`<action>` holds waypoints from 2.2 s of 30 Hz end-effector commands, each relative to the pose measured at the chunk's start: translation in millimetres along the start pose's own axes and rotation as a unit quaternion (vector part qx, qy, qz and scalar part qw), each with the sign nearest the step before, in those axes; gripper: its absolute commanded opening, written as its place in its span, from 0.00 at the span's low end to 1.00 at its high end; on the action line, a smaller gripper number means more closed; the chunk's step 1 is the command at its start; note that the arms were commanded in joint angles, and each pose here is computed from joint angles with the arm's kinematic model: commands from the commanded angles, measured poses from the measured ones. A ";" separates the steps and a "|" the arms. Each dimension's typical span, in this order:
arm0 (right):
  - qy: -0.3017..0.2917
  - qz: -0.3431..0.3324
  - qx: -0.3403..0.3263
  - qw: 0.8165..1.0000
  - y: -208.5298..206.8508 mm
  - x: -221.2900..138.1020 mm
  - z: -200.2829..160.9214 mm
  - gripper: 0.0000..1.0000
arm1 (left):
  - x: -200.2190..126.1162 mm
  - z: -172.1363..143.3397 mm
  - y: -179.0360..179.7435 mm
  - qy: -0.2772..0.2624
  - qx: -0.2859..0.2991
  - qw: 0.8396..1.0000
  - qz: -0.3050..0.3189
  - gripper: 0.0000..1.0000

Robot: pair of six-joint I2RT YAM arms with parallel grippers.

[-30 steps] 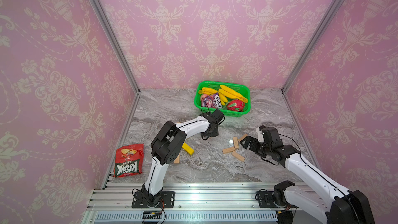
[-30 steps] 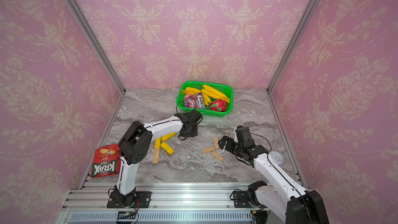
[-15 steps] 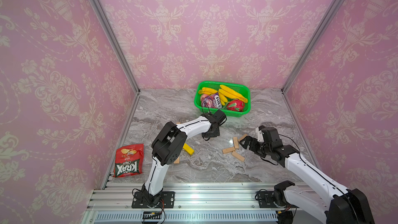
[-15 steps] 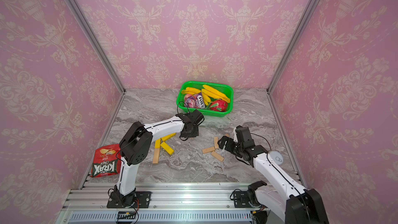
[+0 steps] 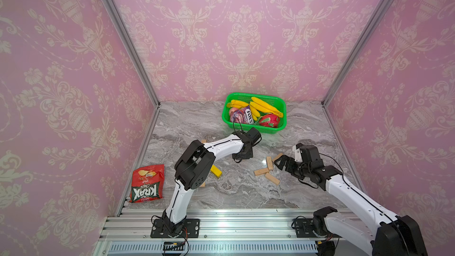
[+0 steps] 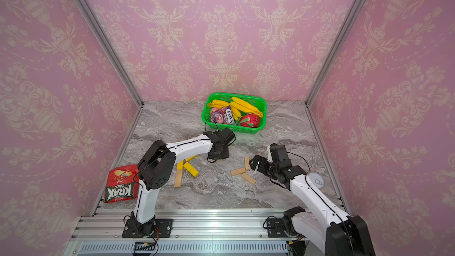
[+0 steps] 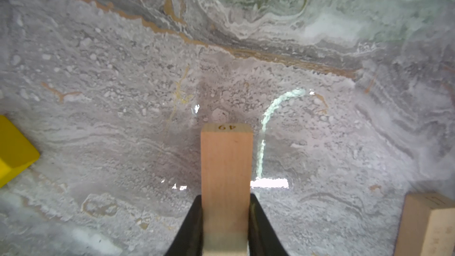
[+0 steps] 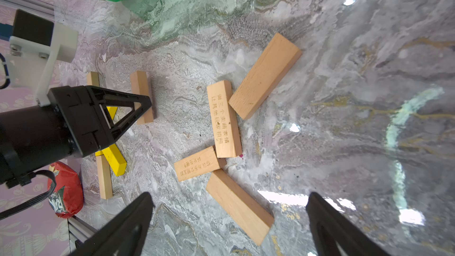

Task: Assemble the letter k with building blocks
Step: Place the building block at the center of the board, then pick up the building block from the center of the board.

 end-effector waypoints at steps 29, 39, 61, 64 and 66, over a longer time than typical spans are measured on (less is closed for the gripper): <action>0.009 -0.009 -0.002 1.000 -7.9 -3.5 -5.0 1.00 | -3.2 -3.6 -3.5 -0.018 0.050 0.999 0.001 0.76; 0.003 -0.009 -0.005 1.000 -2.9 -7.0 1.7 1.00 | -53.4 0.9 -11.5 -0.063 0.129 0.989 -0.043 0.80; 0.001 0.002 0.073 0.997 -25.4 -16.7 -18.1 1.00 | -68.0 -62.3 -59.1 -0.076 0.451 0.872 -0.174 0.74; 0.006 0.001 0.086 0.996 -31.0 -18.6 -20.5 1.00 | -66.2 -65.7 -62.1 -0.076 0.466 0.863 -0.180 0.73; 0.006 0.002 0.096 0.995 -34.2 -20.1 -20.8 1.00 | -65.3 -68.9 -63.7 -0.077 0.480 0.855 -0.182 0.72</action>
Point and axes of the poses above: each gripper's point midway between its finger pads, its own x axis out along the fingers, its own y axis along the line the jaws close on, z = x × y, the point moved 5 cm from there along -x, back along the fingers, and after that the axes turned 2 degrees about x, right-handed, at the moved point
